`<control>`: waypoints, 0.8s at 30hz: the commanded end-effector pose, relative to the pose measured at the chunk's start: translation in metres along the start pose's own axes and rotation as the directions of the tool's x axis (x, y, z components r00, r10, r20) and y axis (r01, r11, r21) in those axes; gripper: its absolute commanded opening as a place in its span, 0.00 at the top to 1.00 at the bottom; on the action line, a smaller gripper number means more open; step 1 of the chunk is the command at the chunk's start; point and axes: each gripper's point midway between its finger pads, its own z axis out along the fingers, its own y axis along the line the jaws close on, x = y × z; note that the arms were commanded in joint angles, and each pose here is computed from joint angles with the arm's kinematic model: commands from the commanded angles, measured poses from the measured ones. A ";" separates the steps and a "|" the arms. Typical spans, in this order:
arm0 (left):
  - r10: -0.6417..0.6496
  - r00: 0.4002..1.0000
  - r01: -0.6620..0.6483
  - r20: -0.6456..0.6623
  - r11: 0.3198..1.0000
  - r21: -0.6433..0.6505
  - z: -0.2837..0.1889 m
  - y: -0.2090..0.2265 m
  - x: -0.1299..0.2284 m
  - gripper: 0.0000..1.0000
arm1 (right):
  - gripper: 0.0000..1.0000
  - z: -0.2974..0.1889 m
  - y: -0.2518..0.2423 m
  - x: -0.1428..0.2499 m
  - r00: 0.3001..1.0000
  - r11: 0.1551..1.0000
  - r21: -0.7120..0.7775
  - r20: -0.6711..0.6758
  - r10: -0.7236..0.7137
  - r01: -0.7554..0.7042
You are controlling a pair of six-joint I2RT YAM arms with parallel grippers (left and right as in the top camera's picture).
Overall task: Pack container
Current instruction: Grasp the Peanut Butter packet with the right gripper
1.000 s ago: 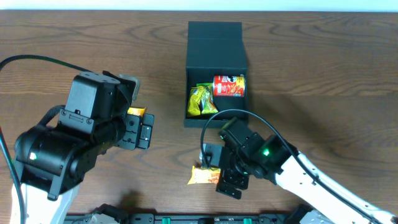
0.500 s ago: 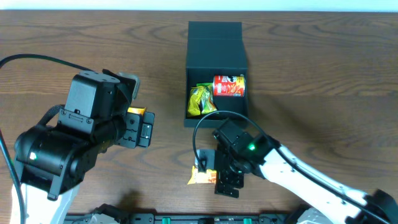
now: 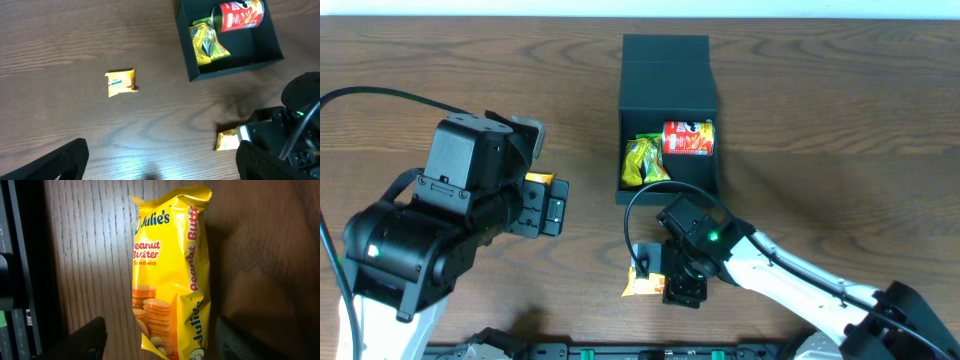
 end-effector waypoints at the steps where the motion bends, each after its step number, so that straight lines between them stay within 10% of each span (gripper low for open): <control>1: -0.003 1.000 0.004 0.025 1.000 -0.030 -0.006 0.006 -0.004 0.05 | 0.39 0.003 0.000 0.002 1.000 1.000 -0.014 -0.001 0.001 -0.001; 16: -0.003 1.000 0.004 0.027 0.999 -0.048 -0.006 0.009 -0.004 0.05 | 0.79 0.003 0.000 0.002 1.000 1.000 -0.014 -0.003 0.002 -0.002; 24: -0.003 1.000 0.005 0.027 0.999 -0.048 -0.006 0.009 -0.004 0.05 | 0.79 0.003 0.000 0.002 1.000 1.000 -0.014 -0.002 0.009 -0.009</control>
